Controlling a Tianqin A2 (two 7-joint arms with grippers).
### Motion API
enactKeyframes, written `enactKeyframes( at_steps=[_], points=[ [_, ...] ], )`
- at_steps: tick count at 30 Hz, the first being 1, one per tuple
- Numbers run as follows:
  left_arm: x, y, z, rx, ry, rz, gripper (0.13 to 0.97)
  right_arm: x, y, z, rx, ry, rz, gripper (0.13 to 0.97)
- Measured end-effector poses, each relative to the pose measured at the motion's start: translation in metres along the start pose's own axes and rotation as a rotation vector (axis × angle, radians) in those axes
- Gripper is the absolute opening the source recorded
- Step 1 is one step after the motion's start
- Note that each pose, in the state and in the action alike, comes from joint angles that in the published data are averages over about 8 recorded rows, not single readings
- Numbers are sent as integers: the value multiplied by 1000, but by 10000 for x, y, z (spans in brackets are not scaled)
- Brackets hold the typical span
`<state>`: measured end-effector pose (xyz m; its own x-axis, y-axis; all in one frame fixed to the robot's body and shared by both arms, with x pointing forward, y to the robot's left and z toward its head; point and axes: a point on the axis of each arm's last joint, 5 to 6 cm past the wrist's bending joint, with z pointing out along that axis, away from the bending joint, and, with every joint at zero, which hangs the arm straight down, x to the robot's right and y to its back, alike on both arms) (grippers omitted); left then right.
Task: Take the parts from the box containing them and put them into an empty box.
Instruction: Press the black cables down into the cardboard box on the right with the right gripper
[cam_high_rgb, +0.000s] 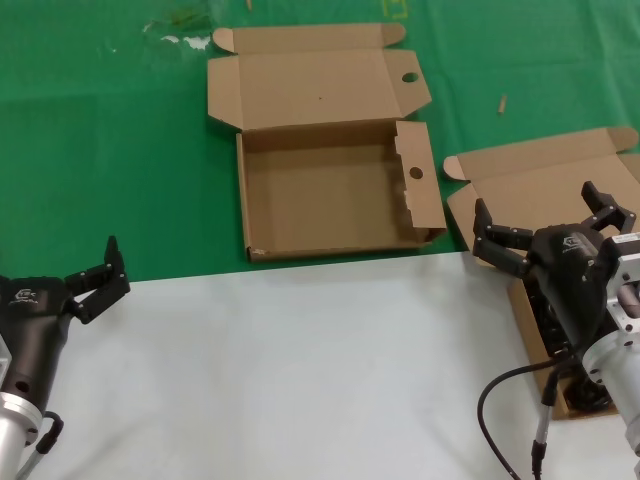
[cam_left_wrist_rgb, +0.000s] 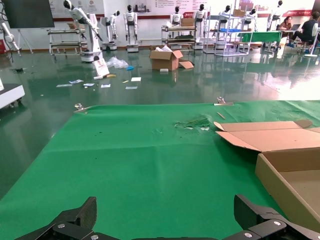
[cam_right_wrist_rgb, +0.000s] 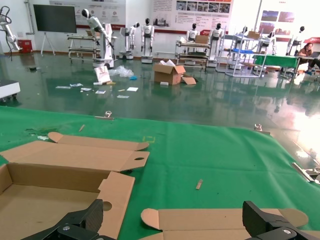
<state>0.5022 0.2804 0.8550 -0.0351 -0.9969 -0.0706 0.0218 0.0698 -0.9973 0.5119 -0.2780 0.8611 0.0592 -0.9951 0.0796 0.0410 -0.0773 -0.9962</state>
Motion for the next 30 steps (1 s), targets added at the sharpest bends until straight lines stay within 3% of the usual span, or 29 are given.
enactKeyframes(
  at_steps=[30],
  points=[
    [0,0,0,0,0,0,966,0,0,0,0,0,0,966]
  ],
)
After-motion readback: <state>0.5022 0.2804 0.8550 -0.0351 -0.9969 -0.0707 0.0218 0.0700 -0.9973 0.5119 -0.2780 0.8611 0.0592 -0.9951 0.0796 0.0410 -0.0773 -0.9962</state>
